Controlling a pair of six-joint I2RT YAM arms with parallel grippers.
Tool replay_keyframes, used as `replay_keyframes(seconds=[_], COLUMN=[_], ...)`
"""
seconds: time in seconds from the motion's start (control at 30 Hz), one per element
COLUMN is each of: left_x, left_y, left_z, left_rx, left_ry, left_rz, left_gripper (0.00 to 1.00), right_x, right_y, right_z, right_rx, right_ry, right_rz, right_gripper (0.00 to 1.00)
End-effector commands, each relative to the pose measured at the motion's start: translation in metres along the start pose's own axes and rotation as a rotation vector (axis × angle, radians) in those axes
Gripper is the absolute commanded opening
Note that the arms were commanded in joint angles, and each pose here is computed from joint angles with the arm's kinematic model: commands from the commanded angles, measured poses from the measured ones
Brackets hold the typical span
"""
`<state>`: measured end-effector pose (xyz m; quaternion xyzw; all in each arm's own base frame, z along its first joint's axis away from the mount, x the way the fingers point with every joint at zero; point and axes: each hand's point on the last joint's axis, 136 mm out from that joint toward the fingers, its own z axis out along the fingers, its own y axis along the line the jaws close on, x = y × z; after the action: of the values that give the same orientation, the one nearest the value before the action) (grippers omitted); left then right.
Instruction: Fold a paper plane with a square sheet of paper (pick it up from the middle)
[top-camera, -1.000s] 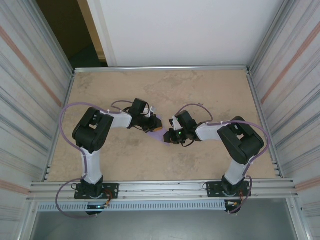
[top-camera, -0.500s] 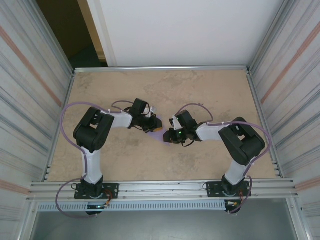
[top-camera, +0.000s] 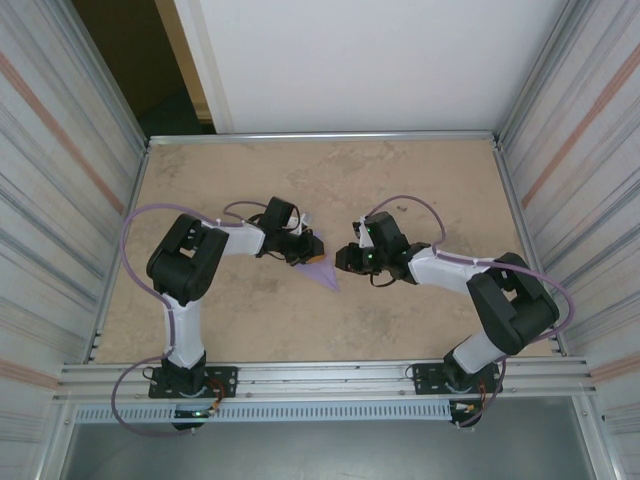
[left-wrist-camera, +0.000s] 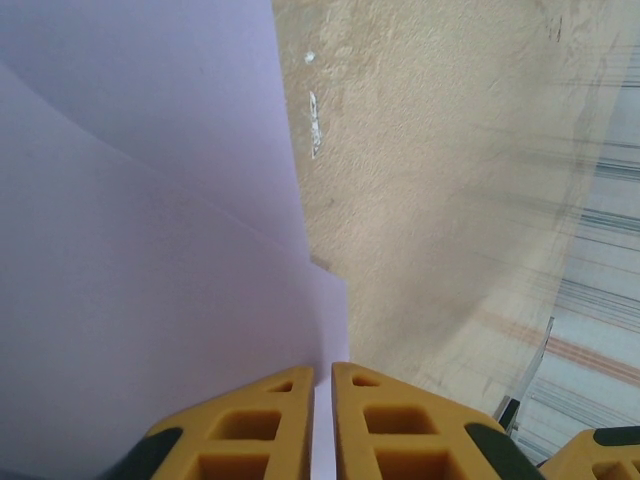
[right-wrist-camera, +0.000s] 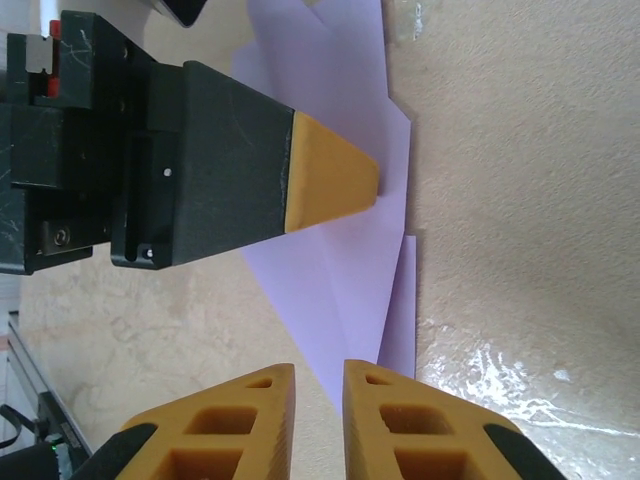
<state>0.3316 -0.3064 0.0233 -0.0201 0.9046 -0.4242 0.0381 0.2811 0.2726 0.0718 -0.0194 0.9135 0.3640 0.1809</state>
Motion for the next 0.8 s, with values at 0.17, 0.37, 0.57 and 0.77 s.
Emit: replay_keyframes(seconds=[0.17, 0.37, 0.57, 0.77], left_x=[0.007, 0.01, 0.013, 0.013], left_y=[0.023, 0.031, 0.037, 0.043], left_z=[0.007, 0.008, 0.008, 0.006], left_rx=[-0.075, -0.106, -0.13, -0.166], left_ry=[0.029, 0.037, 0.046, 0.049], left_rz=[-0.031, -0.051, -0.064, -0.078], left_gripper=[0.13, 0.13, 0.12, 0.12], right_x=[0.012, 0.02, 0.026, 0.036], right_y=[0.008, 0.01, 0.002, -0.008], right_z=[0.018, 0.037, 0.049, 0.052], right_rx=[0.034, 0.039, 0.056, 0.084], right_ry=[0.082, 0.145, 0.185, 0.222], right_rz=[-0.047, -0.052, -0.036, -0.022], right_gripper=[0.12, 0.09, 0.08, 0.07])
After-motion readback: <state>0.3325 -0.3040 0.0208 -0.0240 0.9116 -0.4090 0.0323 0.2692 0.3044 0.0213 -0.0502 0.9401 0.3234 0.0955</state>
